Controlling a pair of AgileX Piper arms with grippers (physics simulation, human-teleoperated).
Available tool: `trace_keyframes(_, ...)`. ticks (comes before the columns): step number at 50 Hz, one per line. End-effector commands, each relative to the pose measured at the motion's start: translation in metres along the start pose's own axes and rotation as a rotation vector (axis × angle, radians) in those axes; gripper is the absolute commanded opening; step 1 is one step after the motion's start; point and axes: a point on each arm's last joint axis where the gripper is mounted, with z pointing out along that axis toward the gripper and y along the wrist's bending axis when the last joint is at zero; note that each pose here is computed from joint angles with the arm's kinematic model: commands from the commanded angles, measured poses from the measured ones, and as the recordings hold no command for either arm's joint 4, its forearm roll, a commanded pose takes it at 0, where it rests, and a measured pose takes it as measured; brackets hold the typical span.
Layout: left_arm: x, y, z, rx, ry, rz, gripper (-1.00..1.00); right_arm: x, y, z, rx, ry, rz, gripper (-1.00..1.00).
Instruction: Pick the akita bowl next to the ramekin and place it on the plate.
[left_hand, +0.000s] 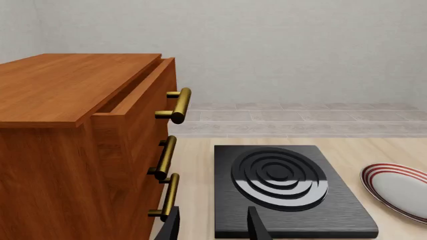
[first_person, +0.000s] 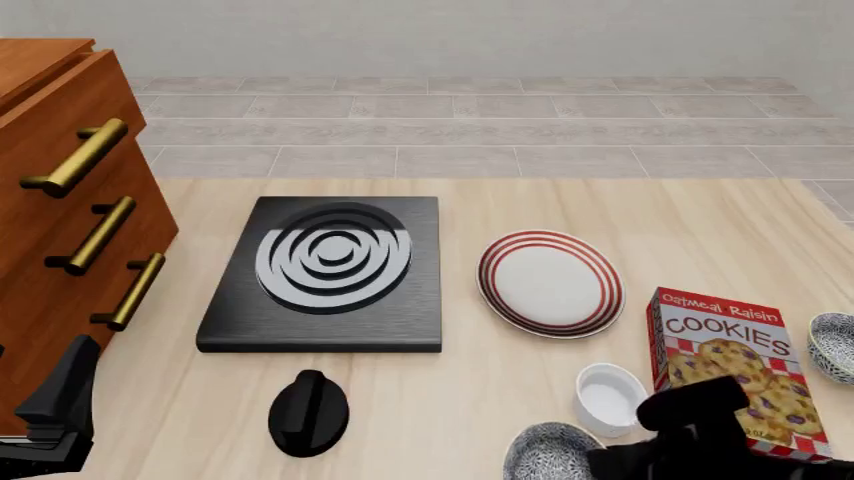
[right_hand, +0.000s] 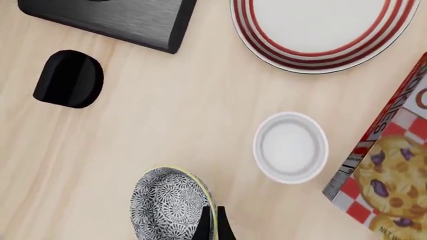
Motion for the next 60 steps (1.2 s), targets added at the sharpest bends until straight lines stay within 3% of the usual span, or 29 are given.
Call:
trace_keyframes(1,0.000,0.000,0.000,0.000,0.000,0.000,1.00,-0.010,0.004,-0.012,-0.011,-0.034,0.013,-1.00)
trace_keyframes(14,0.000,0.000,0.000,0.000,0.000,0.000,1.00,-0.020,0.005,-0.020,-0.007,-0.063,0.034,-1.00)
trace_keyframes(38,0.000,0.000,0.000,0.000,0.000,0.000,1.00,-0.039,-0.005,-0.032,0.054,-0.132,0.150,-1.00)
trace_keyframes(40,0.000,0.000,0.000,0.000,0.000,0.000,1.00,-0.039,-0.004,-0.031,0.047,-0.129,0.139,-1.00)
trace_keyframes(45,0.000,0.000,0.000,0.000,0.000,0.000,1.00,-0.043,-0.008,-0.032,0.068,-0.148,0.189,-1.00)
trace_keyframes(60,0.000,0.000,0.000,0.000,0.000,0.000,1.00,-0.057,-0.010,-0.036,0.081,-0.189,0.228,-1.00)
